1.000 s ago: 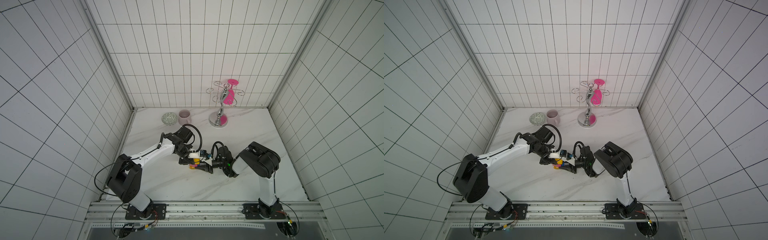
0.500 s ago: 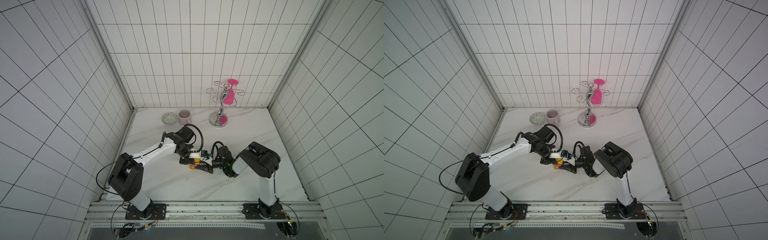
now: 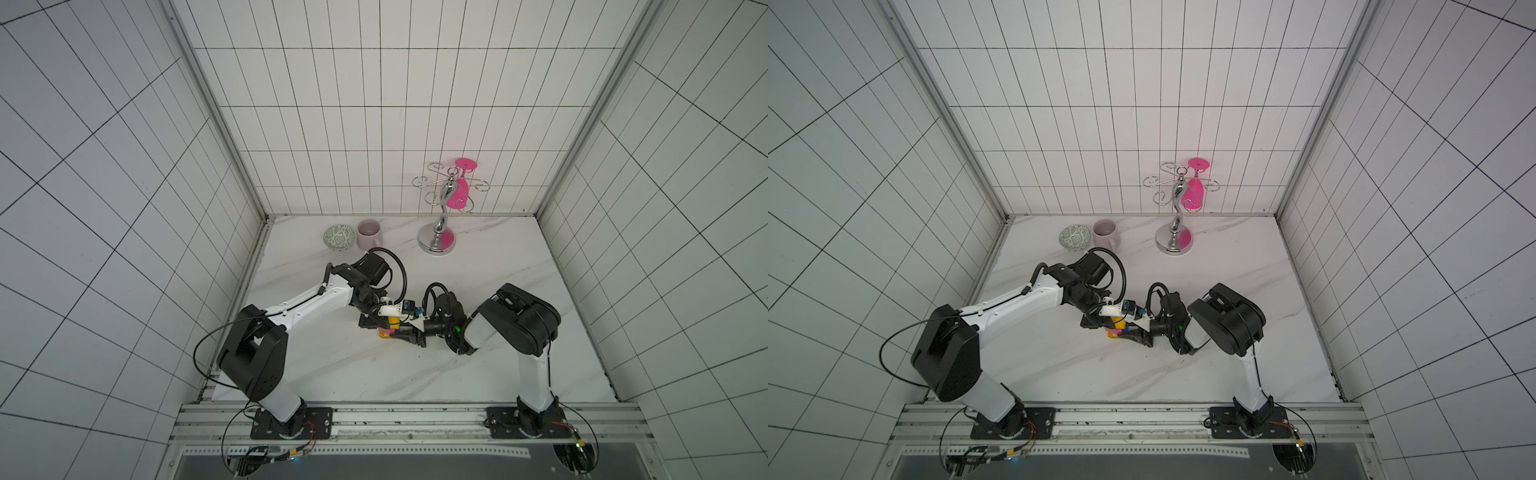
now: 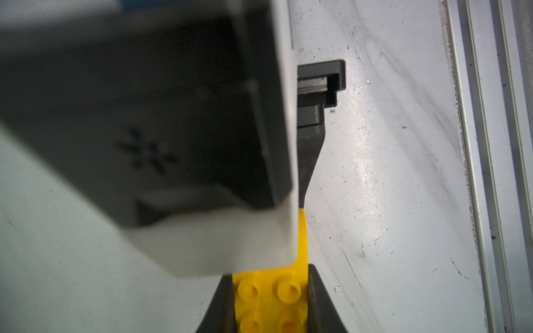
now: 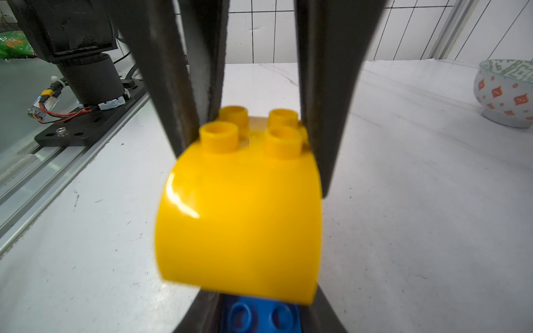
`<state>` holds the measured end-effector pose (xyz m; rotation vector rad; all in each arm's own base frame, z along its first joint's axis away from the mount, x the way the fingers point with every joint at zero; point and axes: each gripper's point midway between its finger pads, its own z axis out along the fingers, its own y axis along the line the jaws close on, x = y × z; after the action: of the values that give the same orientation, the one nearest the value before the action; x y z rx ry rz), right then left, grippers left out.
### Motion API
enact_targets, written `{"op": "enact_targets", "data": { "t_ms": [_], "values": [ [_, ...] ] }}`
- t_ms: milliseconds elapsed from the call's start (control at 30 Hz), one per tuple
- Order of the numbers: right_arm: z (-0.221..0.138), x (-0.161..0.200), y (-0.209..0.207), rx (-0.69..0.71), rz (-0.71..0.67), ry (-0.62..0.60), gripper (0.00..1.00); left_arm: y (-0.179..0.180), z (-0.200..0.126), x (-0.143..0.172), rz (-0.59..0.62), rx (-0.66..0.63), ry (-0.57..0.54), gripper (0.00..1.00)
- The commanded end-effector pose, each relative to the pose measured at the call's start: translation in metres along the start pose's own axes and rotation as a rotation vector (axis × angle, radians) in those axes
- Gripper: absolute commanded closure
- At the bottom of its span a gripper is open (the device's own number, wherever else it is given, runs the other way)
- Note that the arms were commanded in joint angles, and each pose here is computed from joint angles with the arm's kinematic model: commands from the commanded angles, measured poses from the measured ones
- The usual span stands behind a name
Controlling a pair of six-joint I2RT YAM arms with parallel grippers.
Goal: Assemble the letter s with lego
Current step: Assemble the lego brick with the lego brick.
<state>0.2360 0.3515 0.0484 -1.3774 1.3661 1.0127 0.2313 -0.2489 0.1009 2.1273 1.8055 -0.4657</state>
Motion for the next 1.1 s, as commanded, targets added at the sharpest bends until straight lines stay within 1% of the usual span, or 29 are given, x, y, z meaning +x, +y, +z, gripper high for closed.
{"op": "enact_targets", "data": {
  "t_ms": [0,533,1067],
  "values": [
    [0.005,0.008,-0.005,0.022,-0.019,0.02,0.84,-0.026,0.033,0.009,0.011,0.128,0.018,0.86],
    [0.004,0.008,-0.006,0.032,-0.022,0.023,0.85,-0.029,0.039,0.02,0.031,0.123,0.077,0.84],
    [0.005,0.012,-0.004,0.023,-0.032,0.018,0.86,-0.026,0.034,0.012,0.023,0.112,0.054,0.83]
  ]
}}
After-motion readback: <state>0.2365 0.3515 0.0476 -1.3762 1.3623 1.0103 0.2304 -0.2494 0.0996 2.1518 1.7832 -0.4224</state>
